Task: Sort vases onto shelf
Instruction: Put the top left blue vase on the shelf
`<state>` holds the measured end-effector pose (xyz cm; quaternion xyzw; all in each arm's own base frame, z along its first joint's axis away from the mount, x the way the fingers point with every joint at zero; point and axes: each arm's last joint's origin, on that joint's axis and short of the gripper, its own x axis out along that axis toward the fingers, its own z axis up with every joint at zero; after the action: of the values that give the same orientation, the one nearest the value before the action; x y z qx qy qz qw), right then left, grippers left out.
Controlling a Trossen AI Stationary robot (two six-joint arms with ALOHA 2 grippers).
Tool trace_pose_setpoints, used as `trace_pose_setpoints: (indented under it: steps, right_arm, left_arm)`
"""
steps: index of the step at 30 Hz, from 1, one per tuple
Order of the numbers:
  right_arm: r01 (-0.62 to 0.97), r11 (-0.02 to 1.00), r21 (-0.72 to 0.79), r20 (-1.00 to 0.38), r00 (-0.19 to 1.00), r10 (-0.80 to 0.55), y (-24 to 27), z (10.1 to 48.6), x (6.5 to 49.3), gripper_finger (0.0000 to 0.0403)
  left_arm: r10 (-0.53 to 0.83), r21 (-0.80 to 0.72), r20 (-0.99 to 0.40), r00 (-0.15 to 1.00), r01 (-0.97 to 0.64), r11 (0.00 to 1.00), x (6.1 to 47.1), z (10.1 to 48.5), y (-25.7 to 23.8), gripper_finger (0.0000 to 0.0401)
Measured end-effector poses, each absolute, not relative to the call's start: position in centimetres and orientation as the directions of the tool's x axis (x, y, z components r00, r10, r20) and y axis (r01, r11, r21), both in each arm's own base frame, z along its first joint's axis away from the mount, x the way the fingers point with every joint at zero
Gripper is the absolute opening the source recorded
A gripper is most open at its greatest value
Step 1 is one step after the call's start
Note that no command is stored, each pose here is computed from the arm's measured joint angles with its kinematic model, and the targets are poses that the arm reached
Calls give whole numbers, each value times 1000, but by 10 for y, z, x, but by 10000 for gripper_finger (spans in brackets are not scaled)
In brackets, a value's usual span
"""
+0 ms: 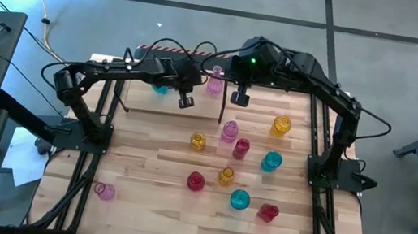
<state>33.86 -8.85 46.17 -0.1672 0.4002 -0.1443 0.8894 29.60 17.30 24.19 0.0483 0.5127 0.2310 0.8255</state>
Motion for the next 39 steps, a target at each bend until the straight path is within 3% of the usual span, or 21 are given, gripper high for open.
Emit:
trace_pose_setpoints:
  steps: [7,13,19,31,39]
  right_arm:
    - [114,904,-413,-685,615,-391,-85,459,337,0]
    - [117,900,-421,-672,626,-396,-86,461,338,0]
    - [126,898,-422,-658,638,-399,-86,462,339,0]
    - [145,902,-406,-658,639,-399,-86,462,339,0]
    - [145,902,-407,-658,639,-399,-86,462,339,0]
  left_arm:
    - [403,303,-851,337,-313,900,276,240,161,0]
    - [414,260,-769,486,-355,898,254,251,146,0]
    - [425,280,-703,571,-328,902,262,255,141,0]
    - [499,418,-793,349,-283,863,278,203,158,0]
    - [535,473,-815,225,-277,837,273,190,163,0]
